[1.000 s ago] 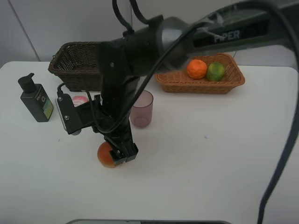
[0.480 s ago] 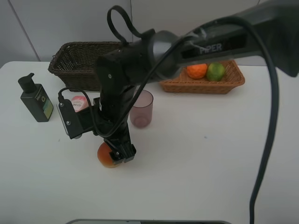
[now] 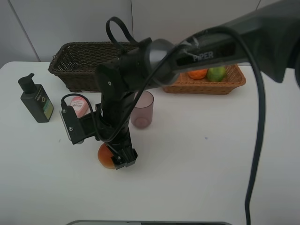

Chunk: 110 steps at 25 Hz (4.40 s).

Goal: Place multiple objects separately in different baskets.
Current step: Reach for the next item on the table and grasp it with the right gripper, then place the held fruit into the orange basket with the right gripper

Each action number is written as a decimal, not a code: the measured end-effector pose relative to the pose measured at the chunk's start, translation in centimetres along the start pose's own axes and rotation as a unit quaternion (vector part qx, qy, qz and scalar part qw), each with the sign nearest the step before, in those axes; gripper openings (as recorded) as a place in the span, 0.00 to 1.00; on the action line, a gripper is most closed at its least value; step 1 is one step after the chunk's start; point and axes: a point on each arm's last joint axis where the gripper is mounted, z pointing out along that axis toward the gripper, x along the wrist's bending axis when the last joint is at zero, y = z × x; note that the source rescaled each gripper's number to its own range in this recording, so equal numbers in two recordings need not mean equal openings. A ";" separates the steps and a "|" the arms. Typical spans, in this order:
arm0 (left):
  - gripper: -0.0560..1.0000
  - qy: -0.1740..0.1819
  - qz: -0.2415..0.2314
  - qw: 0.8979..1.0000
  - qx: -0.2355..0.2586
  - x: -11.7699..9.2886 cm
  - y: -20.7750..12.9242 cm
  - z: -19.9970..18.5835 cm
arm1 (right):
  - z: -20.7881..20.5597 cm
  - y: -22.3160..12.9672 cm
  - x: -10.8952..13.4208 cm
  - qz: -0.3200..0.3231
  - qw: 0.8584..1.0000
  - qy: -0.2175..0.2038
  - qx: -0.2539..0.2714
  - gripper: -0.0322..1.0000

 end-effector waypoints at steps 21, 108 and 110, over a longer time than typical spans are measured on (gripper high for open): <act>0.98 0.000 0.000 1.000 0.000 0.0 0.0 0.0 | 0.0 0.2 0.0 0.008 1.000 0.003 -0.008 0.04; 0.98 0.000 0.000 1.000 0.000 0.0 0.0 0.0 | -9.4 -25.9 -9.6 0.792 0.568 -0.224 -0.032 0.68; 0.98 0.000 0.000 1.000 0.000 0.0 0.0 0.0 | -10.3 -25.7 -9.5 0.790 0.567 -0.229 -0.037 0.77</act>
